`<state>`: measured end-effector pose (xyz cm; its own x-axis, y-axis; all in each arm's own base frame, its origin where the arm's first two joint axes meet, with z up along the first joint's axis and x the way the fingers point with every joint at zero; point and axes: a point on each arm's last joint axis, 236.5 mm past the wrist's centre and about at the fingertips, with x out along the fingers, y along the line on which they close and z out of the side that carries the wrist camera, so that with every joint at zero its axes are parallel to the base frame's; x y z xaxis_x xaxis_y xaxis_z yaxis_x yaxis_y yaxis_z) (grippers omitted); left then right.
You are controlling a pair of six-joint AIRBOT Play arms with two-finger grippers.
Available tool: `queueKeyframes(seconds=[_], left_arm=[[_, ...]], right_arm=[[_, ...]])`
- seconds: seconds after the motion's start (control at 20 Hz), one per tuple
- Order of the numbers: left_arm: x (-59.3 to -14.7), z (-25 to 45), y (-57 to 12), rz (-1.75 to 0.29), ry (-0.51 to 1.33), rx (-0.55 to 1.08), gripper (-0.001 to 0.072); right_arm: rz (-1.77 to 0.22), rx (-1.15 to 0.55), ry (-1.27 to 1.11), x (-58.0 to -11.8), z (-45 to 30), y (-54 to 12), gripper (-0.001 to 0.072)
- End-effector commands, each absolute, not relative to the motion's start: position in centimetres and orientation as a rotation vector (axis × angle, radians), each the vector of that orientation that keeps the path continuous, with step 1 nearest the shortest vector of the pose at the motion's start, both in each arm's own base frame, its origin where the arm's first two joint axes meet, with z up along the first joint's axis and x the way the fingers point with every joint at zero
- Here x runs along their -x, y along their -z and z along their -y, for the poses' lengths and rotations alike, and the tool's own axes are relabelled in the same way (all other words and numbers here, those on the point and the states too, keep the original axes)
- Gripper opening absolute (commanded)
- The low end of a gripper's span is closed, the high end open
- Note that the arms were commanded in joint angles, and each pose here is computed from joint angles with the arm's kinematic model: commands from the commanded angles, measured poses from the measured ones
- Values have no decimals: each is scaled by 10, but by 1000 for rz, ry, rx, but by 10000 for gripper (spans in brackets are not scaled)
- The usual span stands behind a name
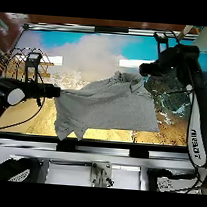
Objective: Fold the shirts.
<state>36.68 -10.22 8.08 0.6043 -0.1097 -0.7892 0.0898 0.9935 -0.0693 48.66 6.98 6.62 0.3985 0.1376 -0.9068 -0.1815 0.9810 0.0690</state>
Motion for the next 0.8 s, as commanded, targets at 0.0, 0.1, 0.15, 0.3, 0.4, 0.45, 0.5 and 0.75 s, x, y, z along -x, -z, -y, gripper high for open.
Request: queueKeyframes(seconds=[0.0,0.1,0.15,0.3,0.4,0.45,0.5,0.75], left_arm=[[-378,67,-81,-918,34,81,31],[-370,68,-70,-982,45,116,31],[-367,74,-65,-1007,71,111,31],[-364,91,-60,-1031,127,126,31],[-363,96,-59,-1034,139,121,31],[-363,98,-59,-1035,143,123,31],[-362,100,-59,-1036,147,123,31],[-362,100,-59,-1038,147,123,31]], right_arm=[[-1481,-41,-149,-406,9,-50,493],[-1597,-310,-182,-363,19,-35,505],[-1642,-410,-184,-341,23,-22,532],[-1734,-579,-149,-281,26,29,669],[-1759,-637,-112,-262,22,57,669],[-1763,-638,-104,-256,21,70,669],[-1750,-647,-88,-254,20,81,669],[-1723,-719,-77,-259,9,102,668]])
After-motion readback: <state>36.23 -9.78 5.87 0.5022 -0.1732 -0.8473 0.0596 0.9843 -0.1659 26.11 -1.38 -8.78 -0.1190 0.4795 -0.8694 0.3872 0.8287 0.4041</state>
